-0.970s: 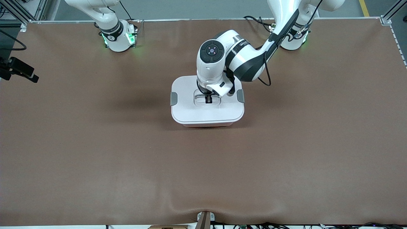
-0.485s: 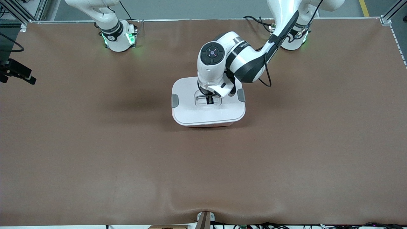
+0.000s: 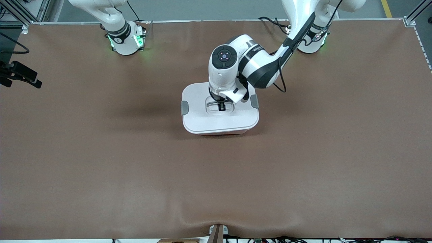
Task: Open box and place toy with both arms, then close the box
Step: 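Press the lid down onto the box with the left gripper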
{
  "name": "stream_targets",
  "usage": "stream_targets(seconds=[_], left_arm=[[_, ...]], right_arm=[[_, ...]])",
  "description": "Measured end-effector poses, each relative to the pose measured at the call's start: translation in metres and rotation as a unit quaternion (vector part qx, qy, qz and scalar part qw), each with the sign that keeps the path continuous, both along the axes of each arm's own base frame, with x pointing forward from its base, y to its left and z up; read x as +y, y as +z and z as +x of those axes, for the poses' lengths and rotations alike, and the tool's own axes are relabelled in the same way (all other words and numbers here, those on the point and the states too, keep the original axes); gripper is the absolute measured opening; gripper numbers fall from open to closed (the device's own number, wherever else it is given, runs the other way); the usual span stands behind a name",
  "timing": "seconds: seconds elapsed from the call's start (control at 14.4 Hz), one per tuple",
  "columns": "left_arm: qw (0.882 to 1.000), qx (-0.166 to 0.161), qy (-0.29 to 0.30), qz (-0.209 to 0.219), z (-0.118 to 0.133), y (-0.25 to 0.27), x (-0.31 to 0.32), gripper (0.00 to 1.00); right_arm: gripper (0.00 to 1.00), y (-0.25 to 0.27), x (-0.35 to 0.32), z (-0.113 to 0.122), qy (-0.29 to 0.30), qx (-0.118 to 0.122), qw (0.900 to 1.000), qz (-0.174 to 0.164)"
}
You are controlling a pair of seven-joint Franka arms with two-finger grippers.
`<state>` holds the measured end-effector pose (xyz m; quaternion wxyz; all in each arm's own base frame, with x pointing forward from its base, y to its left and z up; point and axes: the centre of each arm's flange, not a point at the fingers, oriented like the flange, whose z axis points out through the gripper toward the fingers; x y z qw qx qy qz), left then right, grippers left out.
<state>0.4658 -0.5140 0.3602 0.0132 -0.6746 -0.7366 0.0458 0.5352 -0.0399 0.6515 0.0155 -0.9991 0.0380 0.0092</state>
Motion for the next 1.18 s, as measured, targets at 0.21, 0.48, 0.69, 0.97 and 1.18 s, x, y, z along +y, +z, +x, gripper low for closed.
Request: stream_targets(seconds=[0.21, 0.48, 0.69, 0.97, 1.18], left_arm=[[1.000, -0.002, -0.008, 0.008, -0.006, -0.008, -0.002, 0.07], [1.000, -0.012, -0.015, 0.010, -0.008, -0.009, -0.004, 0.07], [1.000, -0.019, -0.021, 0.013, -0.010, -0.011, -0.006, 0.07], [0.999, -0.024, -0.028, 0.016, -0.014, -0.012, -0.009, 0.07], [0.999, -0.025, -0.028, 0.016, -0.013, -0.013, -0.009, 0.07]], right_arm=[[1.00, 0.000, 0.003, -0.003, -0.006, 0.010, 1.000, 0.001], [1.00, 0.002, 0.009, -0.002, -0.001, 0.008, 1.000, 0.001], [1.00, 0.002, 0.016, -0.002, 0.005, 0.007, 1.000, 0.000], [1.00, 0.003, 0.026, -0.002, 0.012, 0.007, 1.000, -0.001], [1.00, 0.003, 0.022, -0.002, 0.009, 0.007, 1.000, -0.005]])
